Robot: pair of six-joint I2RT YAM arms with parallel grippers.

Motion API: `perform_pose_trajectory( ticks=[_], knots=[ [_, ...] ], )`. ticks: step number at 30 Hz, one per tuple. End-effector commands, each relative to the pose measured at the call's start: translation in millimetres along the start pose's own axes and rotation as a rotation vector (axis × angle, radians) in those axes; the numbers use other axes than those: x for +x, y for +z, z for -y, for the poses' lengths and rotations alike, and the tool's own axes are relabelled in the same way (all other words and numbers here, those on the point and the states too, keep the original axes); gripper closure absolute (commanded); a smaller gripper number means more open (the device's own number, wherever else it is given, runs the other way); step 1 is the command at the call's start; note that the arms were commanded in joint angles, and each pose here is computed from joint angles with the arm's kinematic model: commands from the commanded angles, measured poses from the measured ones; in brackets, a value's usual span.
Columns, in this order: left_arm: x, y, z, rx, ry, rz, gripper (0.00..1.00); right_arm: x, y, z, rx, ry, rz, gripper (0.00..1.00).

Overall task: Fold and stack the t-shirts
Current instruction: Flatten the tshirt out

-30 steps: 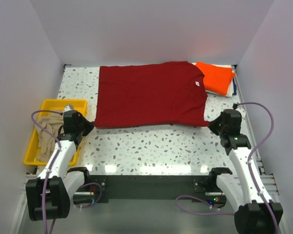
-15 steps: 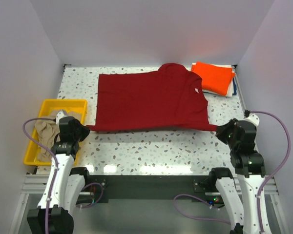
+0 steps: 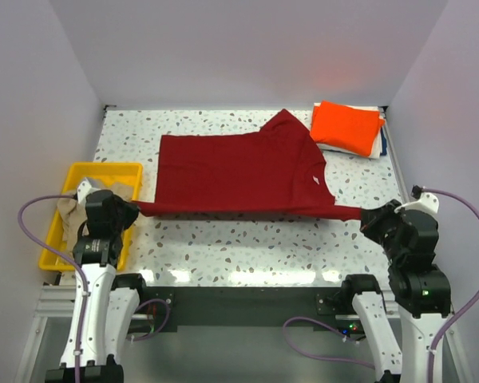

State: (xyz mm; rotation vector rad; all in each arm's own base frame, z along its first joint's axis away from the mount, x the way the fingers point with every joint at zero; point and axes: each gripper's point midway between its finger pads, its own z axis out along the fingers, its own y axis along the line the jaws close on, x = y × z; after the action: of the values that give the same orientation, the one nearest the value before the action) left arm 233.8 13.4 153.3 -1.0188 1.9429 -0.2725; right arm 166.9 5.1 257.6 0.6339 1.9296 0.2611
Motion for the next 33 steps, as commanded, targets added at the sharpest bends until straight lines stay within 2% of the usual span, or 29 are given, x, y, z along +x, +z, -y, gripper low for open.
perform_pose_trajectory(
  ticks=[1, 6, 12, 17, 20, 27, 33],
  knots=[
    [-19, -4, 7, -0.009, -0.011, 0.056, 1.0, -13, -5, -10, -0.041, -0.031, 0.029, 1.0],
    [-19, 14, 19, 0.009, -0.01, 0.033, 1.0, -3, 35, -18, -0.052, -0.038, -0.039, 1.0],
    [-8, 33, 21, 0.006, 0.008, -0.023, 1.0, 37, 74, -30, -0.11, -0.001, -0.219, 1.0],
    [1, 39, 12, 0.006, -0.003, -0.018, 1.0, 63, 76, -5, -0.057, 0.016, -0.223, 1.0],
    [12, 43, 10, 0.016, -0.016, -0.043, 1.0, 83, 85, 14, 0.013, -0.008, -0.274, 1.0],
    [41, 46, 4, 0.037, -0.008, -0.092, 1.0, 122, 88, 9, -0.058, 0.077, -0.386, 1.0],
    [58, 46, 5, 0.049, 0.007, -0.114, 1.0, 107, 79, 0, -0.125, 0.046, -0.309, 1.0]
  ],
)
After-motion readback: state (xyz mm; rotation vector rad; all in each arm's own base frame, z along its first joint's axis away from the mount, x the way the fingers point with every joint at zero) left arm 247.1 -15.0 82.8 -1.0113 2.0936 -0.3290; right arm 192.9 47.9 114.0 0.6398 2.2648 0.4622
